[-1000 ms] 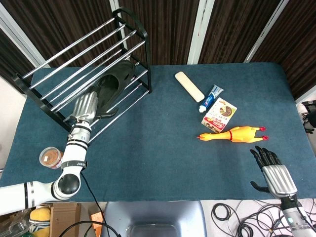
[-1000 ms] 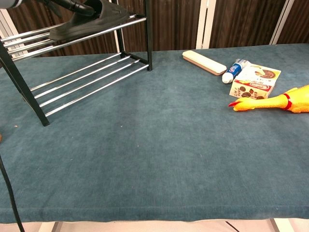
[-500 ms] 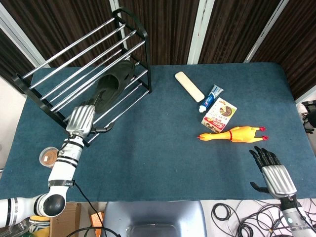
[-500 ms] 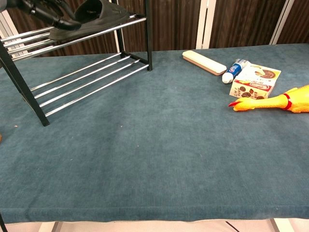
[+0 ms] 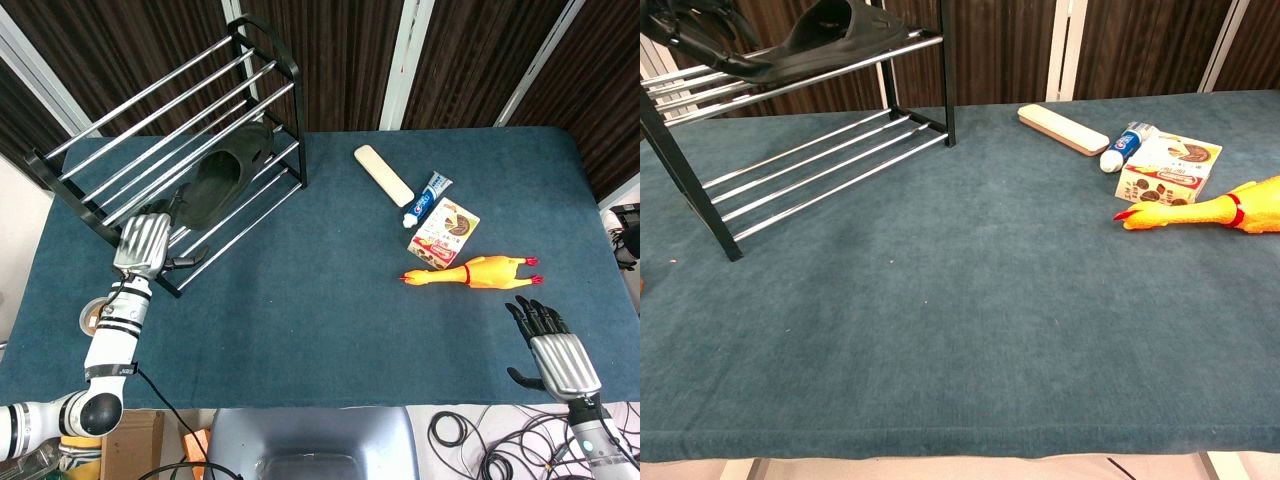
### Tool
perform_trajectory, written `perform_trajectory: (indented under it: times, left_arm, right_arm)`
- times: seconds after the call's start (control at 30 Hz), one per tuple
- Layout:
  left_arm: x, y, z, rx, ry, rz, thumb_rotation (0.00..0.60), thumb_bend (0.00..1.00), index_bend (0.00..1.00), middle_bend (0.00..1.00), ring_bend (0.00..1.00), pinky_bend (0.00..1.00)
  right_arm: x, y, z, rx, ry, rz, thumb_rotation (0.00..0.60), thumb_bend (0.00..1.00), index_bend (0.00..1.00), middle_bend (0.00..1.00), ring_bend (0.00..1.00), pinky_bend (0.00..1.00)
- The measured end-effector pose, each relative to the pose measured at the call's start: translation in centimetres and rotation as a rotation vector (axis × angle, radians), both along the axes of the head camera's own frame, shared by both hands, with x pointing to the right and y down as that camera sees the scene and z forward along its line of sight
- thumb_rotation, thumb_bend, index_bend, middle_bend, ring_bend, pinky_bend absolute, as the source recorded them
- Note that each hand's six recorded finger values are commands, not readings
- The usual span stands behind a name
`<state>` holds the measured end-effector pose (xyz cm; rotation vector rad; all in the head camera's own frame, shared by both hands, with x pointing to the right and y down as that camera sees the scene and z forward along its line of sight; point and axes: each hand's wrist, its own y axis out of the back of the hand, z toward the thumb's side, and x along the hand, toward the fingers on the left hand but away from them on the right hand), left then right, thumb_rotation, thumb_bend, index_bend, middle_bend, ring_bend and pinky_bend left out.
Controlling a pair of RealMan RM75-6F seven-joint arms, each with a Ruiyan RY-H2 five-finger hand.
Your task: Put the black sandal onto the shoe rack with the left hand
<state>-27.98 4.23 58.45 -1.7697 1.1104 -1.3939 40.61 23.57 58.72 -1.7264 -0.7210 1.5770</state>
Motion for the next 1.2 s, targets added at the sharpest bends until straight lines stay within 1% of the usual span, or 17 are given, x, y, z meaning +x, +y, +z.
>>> perform_trajectory:
  times: [0.13, 0.3, 0.47, 0.6, 0.83, 1.2]
  left_arm:
    - [-1.2, 0.0, 0.4, -0.014, -0.041, -0.021, 0.436, 0.26, 0.08, 0.31, 0.25, 0.28]
    - [-2.6, 0.2, 1.2, -0.046, -0.116, -0.042, 0.433, 0.26, 0.08, 0.31, 0.25, 0.28]
    - [-2.5, 0.4, 1.5, -0.056, -0.132, -0.029, 0.434, 0.26, 0.08, 0.33, 0.26, 0.29]
    - [-1.9, 0.5, 1.5, -0.057, -0.113, -0.02, 0.435, 0.26, 0.08, 0.33, 0.27, 0.29]
    - [-0.1, 0.7, 1.1, -0.046, -0.031, -0.001, 0.472, 0.27, 0.08, 0.34, 0.28, 0.29]
    - [2.2, 0.5, 1.0, -0.032, 0.07, 0.008, 0.505, 0.27, 0.09, 0.35, 0.29, 0.3]
  right_arm:
    - [0.0, 0.1, 0.0, -0.001, 0.001, -0.002, 0.6, 0.13, 0.0, 0.0, 0.0, 0.12]
    - [-0.1, 0.1, 0.1, -0.004, 0.003, -0.004, 0.6, 0.13, 0.0, 0.0, 0.0, 0.12]
    - [-0.1, 0.0, 0.2, -0.005, 0.004, -0.004, 0.6, 0.13, 0.0, 0.0, 0.0, 0.12]
    - [-0.1, 0.0, 0.2, -0.007, 0.005, -0.004, 0.6, 0.13, 0.0, 0.0, 0.0, 0.12]
    - [0.0, 0.0, 0.2, -0.005, 0.005, -0.002, 0.6, 0.13, 0.0, 0.0, 0.0, 0.12]
    - [0.0, 0.0, 0.1, -0.003, 0.003, -0.002, 0.6, 0.13, 0.0, 0.0, 0.0, 0.13]
